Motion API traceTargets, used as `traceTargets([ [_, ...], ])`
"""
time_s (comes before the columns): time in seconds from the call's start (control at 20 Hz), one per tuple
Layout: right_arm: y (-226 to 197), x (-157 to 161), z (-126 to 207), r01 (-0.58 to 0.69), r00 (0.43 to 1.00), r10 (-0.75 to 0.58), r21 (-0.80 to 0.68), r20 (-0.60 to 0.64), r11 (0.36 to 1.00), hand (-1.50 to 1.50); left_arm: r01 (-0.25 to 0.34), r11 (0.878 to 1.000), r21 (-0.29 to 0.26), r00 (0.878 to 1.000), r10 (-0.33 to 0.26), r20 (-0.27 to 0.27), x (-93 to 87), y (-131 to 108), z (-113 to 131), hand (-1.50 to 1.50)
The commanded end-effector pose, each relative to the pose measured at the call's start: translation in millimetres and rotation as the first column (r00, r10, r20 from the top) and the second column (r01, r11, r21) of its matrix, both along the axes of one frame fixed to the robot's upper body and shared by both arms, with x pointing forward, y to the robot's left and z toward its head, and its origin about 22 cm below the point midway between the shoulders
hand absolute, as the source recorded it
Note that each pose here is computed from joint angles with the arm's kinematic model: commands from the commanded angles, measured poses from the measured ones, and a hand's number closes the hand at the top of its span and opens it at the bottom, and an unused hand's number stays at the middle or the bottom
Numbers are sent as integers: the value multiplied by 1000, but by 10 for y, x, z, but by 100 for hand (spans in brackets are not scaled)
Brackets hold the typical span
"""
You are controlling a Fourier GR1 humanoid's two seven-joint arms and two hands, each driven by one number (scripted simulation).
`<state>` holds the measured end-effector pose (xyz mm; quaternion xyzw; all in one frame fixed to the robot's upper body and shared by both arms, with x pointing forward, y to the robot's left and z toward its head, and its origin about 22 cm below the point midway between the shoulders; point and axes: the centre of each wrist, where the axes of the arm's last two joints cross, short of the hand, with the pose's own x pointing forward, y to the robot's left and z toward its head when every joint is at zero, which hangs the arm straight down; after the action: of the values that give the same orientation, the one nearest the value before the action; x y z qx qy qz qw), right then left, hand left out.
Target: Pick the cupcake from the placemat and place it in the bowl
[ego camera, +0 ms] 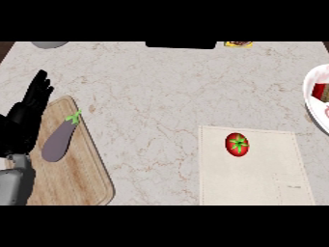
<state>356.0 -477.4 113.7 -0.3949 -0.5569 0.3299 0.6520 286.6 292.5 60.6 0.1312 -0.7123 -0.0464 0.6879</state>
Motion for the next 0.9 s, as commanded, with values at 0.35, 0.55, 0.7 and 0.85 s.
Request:
traceTargets([
  [0.35, -331, -138, 13, -108, 949, -100, 605, 299, 789, -150, -21, 1000, -12, 1000, 21, 0, 10, -1, 46, 0],
  [0.55, -662, -383, 209, -130, 931, -168, 725, 323, 676, -150, -22, 1000, -10, 1000, 22, -3, 33, 17, -13, 0],
  [0.7, -1014, -781, 318, -90, 945, -178, 742, 274, 664, -150, 3, 1000, -14, 1000, -3, -4, -44, 59, -42, 0],
  [0.85, -1166, -1025, 271, -62, 946, -196, 737, 259, 673, -150, -17, 1000, -16, 1000, 17, 0, -74, -25, -81, 0],
])
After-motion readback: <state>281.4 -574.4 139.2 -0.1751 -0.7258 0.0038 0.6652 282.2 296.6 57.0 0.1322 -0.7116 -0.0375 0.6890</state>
